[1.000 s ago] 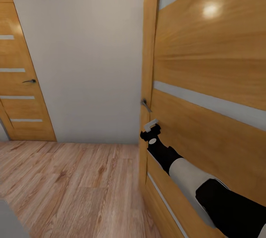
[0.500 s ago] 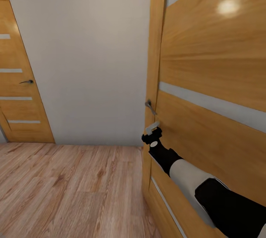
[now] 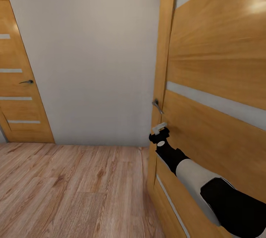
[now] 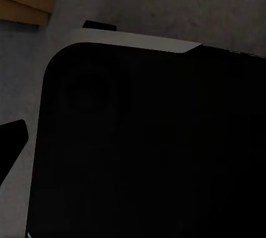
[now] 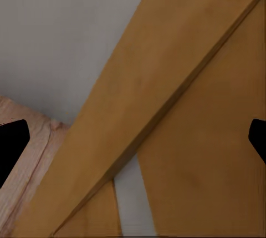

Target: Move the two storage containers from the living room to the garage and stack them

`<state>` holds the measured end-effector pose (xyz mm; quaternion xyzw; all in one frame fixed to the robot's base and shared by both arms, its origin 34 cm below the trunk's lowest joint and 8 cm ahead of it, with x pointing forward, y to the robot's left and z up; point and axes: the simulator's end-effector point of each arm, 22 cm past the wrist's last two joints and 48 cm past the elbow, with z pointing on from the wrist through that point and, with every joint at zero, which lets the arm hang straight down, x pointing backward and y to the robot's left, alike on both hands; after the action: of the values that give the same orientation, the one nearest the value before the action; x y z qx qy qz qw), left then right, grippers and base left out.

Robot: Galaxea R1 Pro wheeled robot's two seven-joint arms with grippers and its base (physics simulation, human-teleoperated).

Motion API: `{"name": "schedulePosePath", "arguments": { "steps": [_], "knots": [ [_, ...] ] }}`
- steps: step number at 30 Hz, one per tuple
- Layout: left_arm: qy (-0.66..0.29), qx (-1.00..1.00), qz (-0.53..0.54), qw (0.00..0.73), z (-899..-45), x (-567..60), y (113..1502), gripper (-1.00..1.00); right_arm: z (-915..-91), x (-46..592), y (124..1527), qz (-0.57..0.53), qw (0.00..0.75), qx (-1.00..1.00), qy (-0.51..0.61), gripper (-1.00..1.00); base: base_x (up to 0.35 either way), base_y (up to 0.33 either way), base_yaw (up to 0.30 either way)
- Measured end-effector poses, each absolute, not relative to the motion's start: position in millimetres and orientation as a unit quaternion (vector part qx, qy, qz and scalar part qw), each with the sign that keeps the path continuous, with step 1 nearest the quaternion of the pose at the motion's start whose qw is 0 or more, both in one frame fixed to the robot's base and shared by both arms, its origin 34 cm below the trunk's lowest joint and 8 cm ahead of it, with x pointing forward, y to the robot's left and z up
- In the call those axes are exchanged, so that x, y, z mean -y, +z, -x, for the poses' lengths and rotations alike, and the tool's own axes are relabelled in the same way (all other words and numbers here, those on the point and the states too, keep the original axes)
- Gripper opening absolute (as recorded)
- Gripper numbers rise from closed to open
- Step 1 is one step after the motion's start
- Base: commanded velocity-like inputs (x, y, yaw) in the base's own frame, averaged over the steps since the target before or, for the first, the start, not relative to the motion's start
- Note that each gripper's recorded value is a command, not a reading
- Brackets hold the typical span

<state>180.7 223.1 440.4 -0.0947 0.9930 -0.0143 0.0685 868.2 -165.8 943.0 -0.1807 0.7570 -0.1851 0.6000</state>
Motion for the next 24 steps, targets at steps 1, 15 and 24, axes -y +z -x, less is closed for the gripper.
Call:
{"name": "schedulePosePath", "arguments": {
  "steps": [1, 15, 24],
  "knots": [
    [-0.014, -0.993, 0.095, 0.069, -181, -223, 440, 1.00, -869, 171, 943, 0.179, 0.600, -0.757, -0.189, 1.00, 0.000, 0.000, 0.000],
    [-0.014, -0.993, 0.095, 0.068, -181, -223, 440, 1.00, -872, 282, 950, 0.109, 0.591, -0.760, -0.248, 1.00, 0.000, 0.000, 0.000],
    [-0.014, -0.993, 0.095, 0.068, -181, -223, 440, 1.00, -868, 325, 954, 0.079, 0.586, -0.758, -0.274, 1.00, 0.000, 0.000, 0.000]
  ]
}}
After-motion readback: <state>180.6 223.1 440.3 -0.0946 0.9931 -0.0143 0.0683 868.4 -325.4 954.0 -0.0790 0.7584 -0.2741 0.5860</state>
